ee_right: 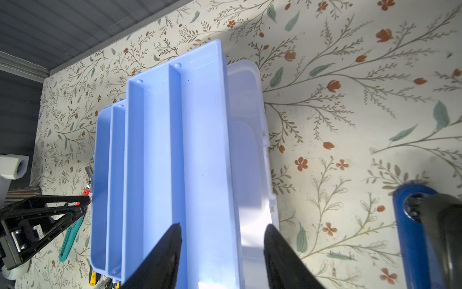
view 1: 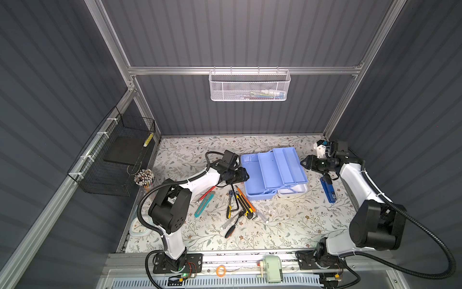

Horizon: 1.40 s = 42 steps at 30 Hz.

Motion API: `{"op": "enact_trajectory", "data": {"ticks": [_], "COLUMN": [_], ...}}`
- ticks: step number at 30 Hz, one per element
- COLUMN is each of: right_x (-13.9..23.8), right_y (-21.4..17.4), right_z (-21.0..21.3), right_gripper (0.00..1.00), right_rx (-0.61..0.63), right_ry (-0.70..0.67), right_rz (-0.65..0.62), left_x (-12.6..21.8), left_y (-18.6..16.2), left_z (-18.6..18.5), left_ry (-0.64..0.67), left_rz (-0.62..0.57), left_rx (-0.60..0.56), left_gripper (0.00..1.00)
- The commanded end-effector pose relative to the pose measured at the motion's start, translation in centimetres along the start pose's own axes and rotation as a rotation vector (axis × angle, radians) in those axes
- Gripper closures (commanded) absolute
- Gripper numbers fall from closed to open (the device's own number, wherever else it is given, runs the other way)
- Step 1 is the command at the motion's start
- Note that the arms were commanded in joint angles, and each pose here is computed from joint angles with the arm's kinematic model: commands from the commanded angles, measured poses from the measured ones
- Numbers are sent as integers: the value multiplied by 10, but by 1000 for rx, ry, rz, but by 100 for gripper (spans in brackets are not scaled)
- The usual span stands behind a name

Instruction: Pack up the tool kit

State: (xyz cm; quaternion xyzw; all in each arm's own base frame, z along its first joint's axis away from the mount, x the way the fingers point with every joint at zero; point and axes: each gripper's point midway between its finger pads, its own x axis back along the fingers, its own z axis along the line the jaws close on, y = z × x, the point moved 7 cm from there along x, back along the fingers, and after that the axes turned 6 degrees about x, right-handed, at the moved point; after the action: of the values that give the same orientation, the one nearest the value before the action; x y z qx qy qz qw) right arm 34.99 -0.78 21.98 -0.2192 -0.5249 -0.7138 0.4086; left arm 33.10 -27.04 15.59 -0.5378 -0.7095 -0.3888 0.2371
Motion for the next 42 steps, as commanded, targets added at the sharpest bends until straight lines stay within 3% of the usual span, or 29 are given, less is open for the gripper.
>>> {"op": "enact_trajectory", "data": {"ticks": [1,6,16,24,31,42], "right_x": [-9,-14,4,34,53,58], "right_y": [-12,-11,-5,-6,-18,-73], "right_z": [1,-4,0,11,25,102], "right_gripper": [45,41,19,15,23,34], "right_rx": [-22,-30,-52,-45,-32,224], "right_ry": [13,-13,-55,-93,-60,7], "right_rz": [60,79,31,-39,-77,-58], "left_x": [0,-14,-30,-47,-54,-28], "left_y": [-8,-15,-23,-19,-7,-3], "left_z": [-4,-16,-19,-52,-72,-49], "left_ry": [-7,-29,-48,-146,-202,-122], "left_rz": [31,68,90,109,95,14], "left_rx": [-31,-45,-26,-54,-75,-81], "left_gripper": [42,43,42,41,39,22]}}
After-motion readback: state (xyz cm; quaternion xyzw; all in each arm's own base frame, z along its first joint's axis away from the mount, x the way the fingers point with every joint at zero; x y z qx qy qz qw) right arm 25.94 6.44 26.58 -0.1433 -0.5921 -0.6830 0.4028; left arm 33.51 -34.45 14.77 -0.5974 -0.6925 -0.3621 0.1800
